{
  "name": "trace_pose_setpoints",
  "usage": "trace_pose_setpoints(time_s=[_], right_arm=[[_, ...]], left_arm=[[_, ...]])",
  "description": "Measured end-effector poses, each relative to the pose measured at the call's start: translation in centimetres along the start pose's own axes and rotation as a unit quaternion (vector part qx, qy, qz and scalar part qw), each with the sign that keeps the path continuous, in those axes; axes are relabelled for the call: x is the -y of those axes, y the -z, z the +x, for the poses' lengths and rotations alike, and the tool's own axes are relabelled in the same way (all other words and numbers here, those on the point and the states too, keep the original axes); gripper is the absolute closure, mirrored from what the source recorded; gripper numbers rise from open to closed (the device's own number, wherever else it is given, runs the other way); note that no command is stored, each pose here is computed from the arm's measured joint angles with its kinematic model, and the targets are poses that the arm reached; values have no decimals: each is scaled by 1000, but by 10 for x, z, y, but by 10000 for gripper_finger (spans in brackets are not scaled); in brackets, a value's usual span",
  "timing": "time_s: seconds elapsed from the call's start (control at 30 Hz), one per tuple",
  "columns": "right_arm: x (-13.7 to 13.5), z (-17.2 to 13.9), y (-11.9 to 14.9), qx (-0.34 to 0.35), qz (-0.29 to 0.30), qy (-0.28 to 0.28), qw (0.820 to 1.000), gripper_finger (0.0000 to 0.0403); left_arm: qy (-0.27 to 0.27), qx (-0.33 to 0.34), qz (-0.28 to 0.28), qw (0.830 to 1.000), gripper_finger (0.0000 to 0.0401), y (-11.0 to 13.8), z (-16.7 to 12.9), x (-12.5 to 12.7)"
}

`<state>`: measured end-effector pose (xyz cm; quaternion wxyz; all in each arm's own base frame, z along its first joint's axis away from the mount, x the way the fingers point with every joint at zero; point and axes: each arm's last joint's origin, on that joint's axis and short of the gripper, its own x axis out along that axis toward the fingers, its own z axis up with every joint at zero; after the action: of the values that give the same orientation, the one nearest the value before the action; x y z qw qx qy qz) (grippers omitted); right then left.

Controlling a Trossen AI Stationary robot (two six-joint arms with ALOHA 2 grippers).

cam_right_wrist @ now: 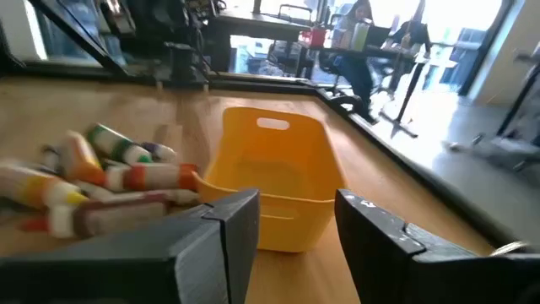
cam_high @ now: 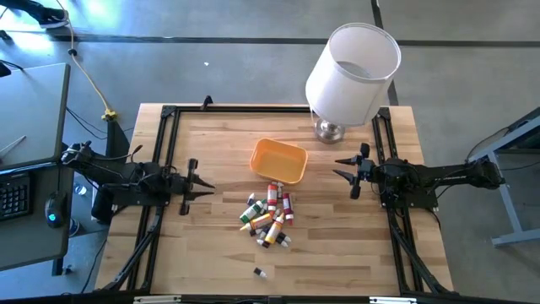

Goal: Pick & Place food coloring
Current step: Put the large red food coloring bottle into the yellow container

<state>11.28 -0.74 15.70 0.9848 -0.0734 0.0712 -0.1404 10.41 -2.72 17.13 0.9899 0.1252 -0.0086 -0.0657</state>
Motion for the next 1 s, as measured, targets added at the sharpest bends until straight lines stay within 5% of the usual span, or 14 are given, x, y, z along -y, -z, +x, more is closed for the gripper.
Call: trace_pose_setpoints(time_s=[0.13,0.4,0.57,0.7,1.0], right_arm=[[1,0,0,-3,-59,14,998,254],[1,0,0,-2,-45,11,999,254],[-1,0,-1,4,68,-26,997,254],[-1,0,-6,29,78,-22,996,254],[5,-1,-14,63,28,65,996,254]], left_arm=[[-10,47,-26,999,328,-9,0,-2],[-25,98,-16,995,328,-19,-2,-5],[-46,94,-17,994,328,-19,-2,-6],[-102,92,-28,990,328,-20,-3,-10],[-148,111,-30,982,328,-26,-5,-14]])
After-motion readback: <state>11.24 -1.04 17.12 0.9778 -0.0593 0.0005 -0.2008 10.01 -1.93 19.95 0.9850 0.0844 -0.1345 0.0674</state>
